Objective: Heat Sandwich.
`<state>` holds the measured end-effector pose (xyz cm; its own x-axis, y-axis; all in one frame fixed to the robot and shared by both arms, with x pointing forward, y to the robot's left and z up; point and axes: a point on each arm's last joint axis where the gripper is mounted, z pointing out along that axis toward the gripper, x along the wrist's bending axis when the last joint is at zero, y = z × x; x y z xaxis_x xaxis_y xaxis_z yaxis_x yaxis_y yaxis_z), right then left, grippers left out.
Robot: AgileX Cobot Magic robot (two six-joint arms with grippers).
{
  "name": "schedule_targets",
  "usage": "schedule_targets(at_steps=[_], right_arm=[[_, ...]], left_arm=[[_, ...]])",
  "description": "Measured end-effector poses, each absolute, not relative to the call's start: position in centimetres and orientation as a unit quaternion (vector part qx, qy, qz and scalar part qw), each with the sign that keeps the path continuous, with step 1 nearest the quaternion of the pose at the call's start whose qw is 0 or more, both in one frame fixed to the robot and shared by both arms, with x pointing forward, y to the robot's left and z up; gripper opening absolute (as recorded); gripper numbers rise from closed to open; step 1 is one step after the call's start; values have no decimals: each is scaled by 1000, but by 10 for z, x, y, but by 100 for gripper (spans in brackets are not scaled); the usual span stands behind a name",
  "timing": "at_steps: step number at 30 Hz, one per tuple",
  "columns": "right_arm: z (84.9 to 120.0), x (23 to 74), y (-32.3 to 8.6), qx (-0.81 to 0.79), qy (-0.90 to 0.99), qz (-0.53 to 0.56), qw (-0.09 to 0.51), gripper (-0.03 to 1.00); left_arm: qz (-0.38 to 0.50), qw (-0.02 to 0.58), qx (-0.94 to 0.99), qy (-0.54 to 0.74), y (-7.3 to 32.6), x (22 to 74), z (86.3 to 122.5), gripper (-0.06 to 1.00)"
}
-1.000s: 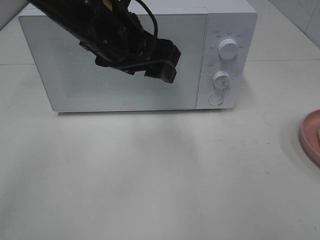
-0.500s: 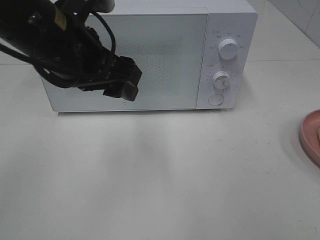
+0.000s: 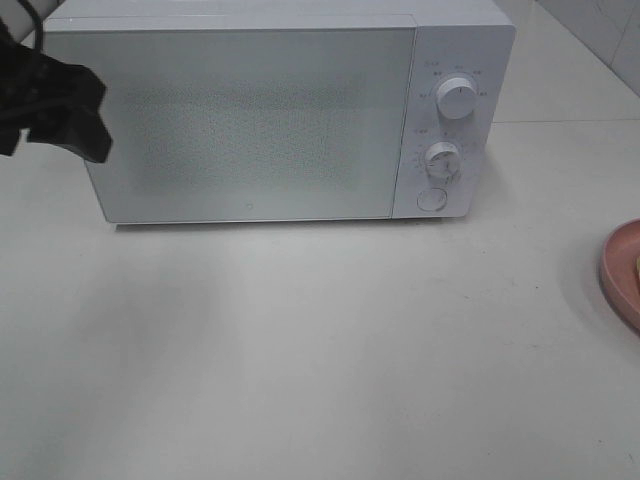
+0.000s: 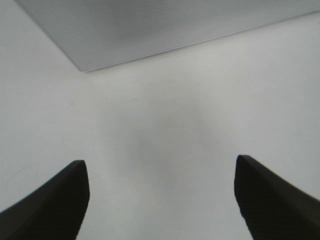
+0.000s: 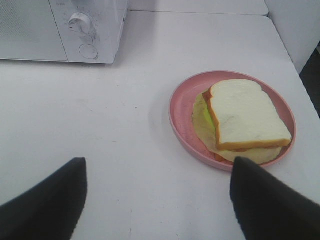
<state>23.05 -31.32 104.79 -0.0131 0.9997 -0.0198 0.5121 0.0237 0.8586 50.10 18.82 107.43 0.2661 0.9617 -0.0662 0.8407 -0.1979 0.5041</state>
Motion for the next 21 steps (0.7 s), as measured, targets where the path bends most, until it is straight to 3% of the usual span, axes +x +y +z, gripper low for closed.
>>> schedule_targets(at_steps=[11, 15, 21], right_arm=[[1048, 230, -313, 607, 622, 345, 353, 76], [1048, 230, -313, 607, 622, 345, 353, 76], [1048, 230, -313, 607, 622, 345, 353, 76]], left_arm=[[144, 176, 715, 661, 255, 482, 1083, 76], [159, 122, 710, 675, 272, 460, 1071, 92], [173, 104, 708, 677, 280, 435, 1062, 98]])
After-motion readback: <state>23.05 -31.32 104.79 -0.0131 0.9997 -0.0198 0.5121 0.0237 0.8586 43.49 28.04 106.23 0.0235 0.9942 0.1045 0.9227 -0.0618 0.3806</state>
